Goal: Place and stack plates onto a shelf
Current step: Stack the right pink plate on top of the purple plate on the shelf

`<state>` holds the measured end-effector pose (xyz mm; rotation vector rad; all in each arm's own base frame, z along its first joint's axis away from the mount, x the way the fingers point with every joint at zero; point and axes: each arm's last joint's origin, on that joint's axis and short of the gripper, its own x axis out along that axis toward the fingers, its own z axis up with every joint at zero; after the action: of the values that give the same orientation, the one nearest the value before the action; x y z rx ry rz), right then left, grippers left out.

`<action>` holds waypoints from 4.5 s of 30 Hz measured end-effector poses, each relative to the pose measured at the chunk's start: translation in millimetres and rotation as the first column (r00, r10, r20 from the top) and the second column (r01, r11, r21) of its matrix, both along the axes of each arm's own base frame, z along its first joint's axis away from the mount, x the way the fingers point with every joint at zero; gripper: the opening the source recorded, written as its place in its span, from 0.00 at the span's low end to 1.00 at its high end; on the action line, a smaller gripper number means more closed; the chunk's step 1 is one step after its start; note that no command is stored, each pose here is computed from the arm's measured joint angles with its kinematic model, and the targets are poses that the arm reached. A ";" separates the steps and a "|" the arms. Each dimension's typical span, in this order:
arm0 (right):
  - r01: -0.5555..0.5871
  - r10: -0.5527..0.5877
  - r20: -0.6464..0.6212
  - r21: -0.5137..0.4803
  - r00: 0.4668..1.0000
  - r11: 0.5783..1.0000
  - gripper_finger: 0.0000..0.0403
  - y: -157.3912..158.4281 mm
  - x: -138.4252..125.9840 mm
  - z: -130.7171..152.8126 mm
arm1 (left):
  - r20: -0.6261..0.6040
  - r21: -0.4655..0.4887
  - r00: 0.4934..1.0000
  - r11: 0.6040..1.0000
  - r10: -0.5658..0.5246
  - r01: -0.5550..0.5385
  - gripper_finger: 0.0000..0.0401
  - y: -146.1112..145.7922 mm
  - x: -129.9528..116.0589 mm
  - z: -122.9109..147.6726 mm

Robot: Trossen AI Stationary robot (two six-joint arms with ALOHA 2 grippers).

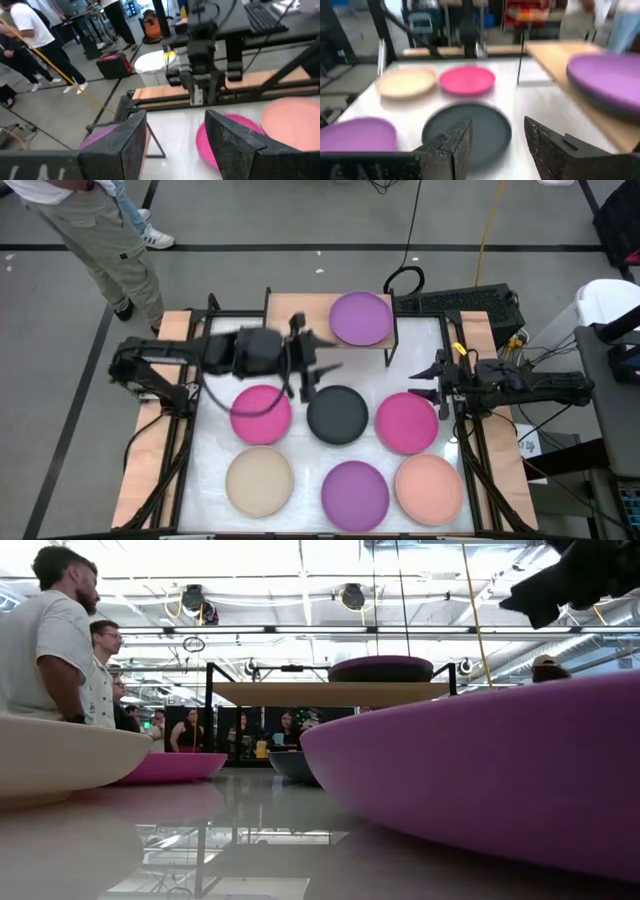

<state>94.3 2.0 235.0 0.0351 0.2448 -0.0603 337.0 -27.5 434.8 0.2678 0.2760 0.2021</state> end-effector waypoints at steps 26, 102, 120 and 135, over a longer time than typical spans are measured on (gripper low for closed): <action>0.198 -0.116 -0.698 0.038 0.707 0.979 0.39 -12.1 66.0 -73.1 | 0.375 -0.120 0.927 0.990 -0.017 0.067 0.52 -30.0 -31.4 -147.6; 0.277 -0.277 0.030 -0.002 0.961 0.961 0.00 -46.4 66.9 98.8 | 0.491 -0.191 0.871 0.976 0.006 0.101 0.52 -30.9 -35.6 -133.4; 0.551 -0.533 -0.214 0.031 0.819 0.834 0.00 -203.8 103.8 115.1 | 0.359 -0.236 0.931 0.971 0.063 0.025 0.52 -29.6 -65.1 -119.5; 0.591 -0.529 -0.384 0.054 0.756 0.805 0.09 -236.6 99.7 81.7 | 0.352 -0.235 0.933 0.972 0.070 0.015 0.52 -27.2 -64.4 -120.5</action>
<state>194.0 -234.6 316.7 0.2766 0.5975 -0.6601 272.6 -54.7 314.3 -0.0104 -0.0607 0.2399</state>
